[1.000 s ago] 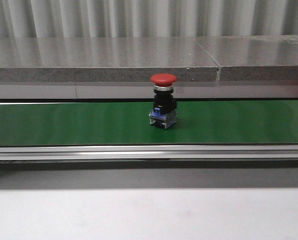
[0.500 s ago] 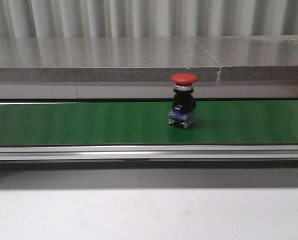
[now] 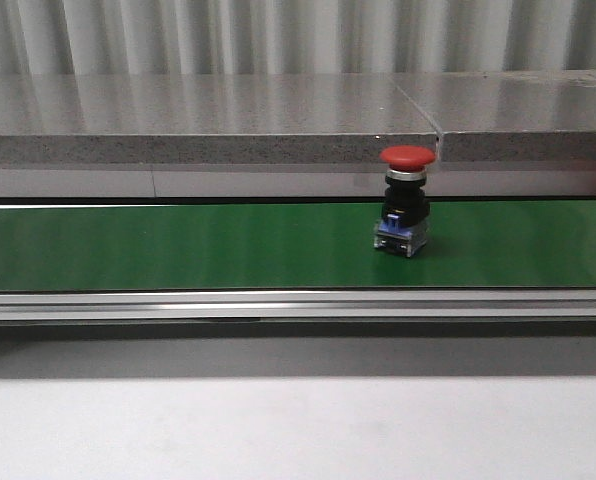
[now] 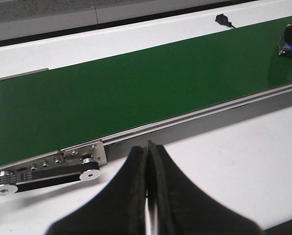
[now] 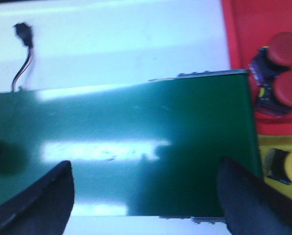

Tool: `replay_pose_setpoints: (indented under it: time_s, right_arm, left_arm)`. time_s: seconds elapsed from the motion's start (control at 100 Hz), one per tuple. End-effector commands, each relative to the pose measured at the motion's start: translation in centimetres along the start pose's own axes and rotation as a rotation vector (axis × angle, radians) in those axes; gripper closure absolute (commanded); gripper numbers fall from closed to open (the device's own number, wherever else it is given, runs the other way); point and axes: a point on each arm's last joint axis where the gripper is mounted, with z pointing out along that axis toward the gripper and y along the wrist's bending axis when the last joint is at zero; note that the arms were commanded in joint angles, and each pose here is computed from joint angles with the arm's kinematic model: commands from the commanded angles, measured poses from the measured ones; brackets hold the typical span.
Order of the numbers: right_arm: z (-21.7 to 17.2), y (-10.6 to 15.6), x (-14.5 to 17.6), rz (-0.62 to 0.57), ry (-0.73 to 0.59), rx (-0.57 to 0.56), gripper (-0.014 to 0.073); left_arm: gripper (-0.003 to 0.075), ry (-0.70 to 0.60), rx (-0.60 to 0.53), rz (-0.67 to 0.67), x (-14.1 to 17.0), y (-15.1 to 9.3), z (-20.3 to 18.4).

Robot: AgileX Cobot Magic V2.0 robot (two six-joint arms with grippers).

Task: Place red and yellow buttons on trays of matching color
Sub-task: 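Move the right gripper back over the conveyor above the red button, then grasp the red button on the conveyor with the right gripper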

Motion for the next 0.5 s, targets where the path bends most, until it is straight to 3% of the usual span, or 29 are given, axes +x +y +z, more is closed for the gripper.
replay_pose_setpoints:
  time_s: [0.0,0.24,0.49]
  right_arm:
    - [-1.5,1.9,-0.9,-0.101,-0.024,-0.051,0.0003]
    - [-0.1,5.4,-0.4,-0.345,0.176,-0.152,0.0003]
    - [2.2,8.2,0.0,-0.504,0.267,-0.310,0.0003]
  left_arm:
    - [0.0741,-0.089,0.002,-0.004,-1.3,0.0,-0.4]
    - [0.0741,-0.089,0.002,-0.004,-1.3,0.0,-0.4]
    - [0.0741,-0.089,0.002,-0.004,-1.3,0.0,-0.4]
